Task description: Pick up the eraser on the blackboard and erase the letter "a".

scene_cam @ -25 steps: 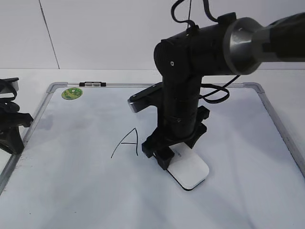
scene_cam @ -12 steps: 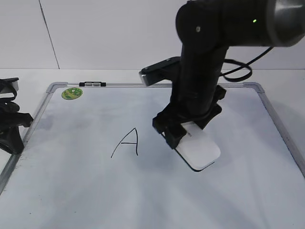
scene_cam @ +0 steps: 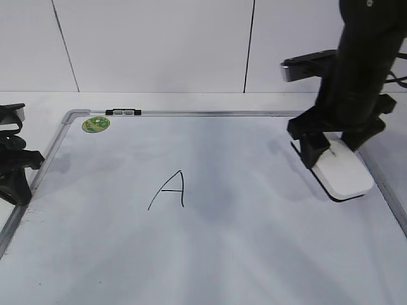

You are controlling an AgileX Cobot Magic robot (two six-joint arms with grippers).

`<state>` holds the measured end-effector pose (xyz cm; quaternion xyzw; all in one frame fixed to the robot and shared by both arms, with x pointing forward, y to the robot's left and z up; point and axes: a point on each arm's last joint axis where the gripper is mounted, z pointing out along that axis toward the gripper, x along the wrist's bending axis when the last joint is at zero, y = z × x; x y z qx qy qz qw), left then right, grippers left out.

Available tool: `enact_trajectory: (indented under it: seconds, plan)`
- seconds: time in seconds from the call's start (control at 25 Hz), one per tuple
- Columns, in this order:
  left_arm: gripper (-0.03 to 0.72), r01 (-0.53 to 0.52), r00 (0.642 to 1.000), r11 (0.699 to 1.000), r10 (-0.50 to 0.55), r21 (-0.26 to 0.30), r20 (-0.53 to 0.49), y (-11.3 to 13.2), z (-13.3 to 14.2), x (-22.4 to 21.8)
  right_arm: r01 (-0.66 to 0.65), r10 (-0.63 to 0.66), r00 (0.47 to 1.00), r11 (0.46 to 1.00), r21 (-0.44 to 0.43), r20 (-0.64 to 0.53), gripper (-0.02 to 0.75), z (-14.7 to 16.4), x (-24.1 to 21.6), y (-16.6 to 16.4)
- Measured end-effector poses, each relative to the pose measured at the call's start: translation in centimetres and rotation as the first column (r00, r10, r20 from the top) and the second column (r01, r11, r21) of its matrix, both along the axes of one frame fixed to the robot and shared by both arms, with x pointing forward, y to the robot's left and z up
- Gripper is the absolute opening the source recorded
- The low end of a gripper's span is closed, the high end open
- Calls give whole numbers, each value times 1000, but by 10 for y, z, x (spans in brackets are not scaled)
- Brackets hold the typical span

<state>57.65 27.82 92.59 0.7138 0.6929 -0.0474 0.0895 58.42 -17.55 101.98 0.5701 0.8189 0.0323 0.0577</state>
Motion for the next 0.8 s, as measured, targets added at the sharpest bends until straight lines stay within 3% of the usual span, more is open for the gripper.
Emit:
enact_trajectory:
  seconds: [0.4, 0.8]
  plan:
    - [64, 1, 1000, 1000, -1, 2, 0, 0, 0, 0, 274, -275, 960, 961, -25, -44, 580, -29, -10, -89]
    - [64, 1, 1000, 1000, -1, 2, 0, 0, 0, 0, 325, -325, 945, 945, 24, 13, 580, -38, -7, -93]
